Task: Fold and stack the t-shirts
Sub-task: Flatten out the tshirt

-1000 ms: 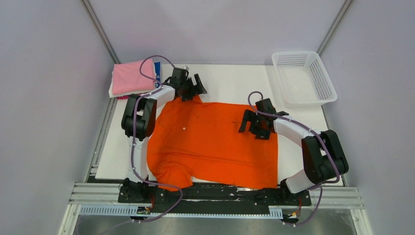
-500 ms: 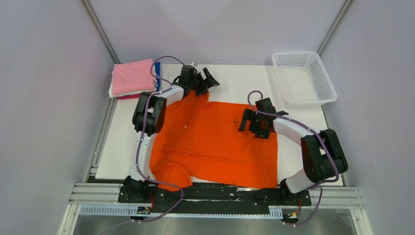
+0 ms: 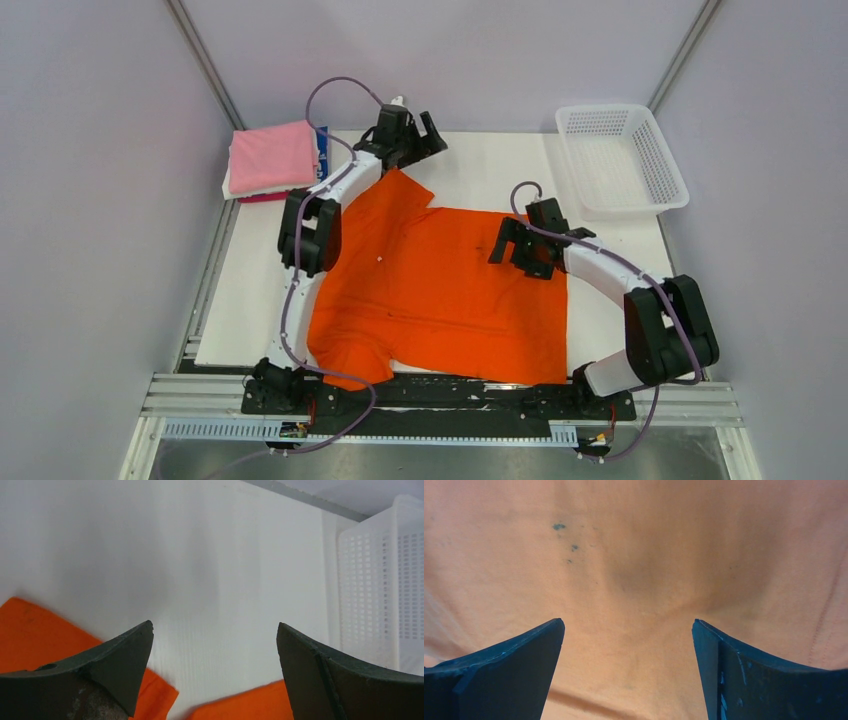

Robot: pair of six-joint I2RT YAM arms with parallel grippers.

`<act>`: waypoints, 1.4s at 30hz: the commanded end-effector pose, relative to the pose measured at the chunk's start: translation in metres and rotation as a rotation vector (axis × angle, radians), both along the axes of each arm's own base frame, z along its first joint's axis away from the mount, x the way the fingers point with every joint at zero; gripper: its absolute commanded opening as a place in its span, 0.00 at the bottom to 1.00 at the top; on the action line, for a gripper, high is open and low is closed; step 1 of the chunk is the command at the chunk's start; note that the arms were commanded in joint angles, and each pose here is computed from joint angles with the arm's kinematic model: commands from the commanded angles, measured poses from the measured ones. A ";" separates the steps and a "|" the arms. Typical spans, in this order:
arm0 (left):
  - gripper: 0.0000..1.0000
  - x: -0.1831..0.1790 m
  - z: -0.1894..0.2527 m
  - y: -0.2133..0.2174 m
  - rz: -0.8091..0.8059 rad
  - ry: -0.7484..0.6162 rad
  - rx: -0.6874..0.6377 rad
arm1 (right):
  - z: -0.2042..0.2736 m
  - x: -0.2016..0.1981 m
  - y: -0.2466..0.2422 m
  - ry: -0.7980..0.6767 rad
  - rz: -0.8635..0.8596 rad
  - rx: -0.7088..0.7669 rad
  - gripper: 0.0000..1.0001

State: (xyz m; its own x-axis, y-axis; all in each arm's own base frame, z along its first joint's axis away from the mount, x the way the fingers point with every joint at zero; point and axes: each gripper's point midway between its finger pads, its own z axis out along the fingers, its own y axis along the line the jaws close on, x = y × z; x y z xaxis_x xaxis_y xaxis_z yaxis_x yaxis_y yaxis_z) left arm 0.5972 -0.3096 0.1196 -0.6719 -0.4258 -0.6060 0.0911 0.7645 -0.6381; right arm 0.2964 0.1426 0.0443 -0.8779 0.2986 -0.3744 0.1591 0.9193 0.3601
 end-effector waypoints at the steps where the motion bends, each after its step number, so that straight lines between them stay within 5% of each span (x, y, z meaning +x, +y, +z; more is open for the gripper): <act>1: 1.00 -0.032 0.064 0.038 0.014 -0.089 0.177 | 0.033 0.019 -0.008 -0.126 -0.056 -0.006 1.00; 8: 1.00 -0.136 0.019 0.088 -0.059 0.056 0.371 | 0.033 0.028 -0.034 -0.133 -0.161 -0.078 1.00; 14: 1.00 -0.173 -0.040 0.114 -0.050 0.223 0.477 | 0.021 0.046 -0.053 -0.101 -0.198 -0.117 1.00; 32: 1.00 -0.103 -0.126 0.188 0.186 0.492 0.425 | -0.035 0.141 -0.053 -0.003 -0.167 -0.179 1.00; 42: 1.00 -0.015 -0.117 0.202 0.251 0.414 0.351 | -0.032 0.232 -0.071 -0.077 -0.180 -0.216 1.00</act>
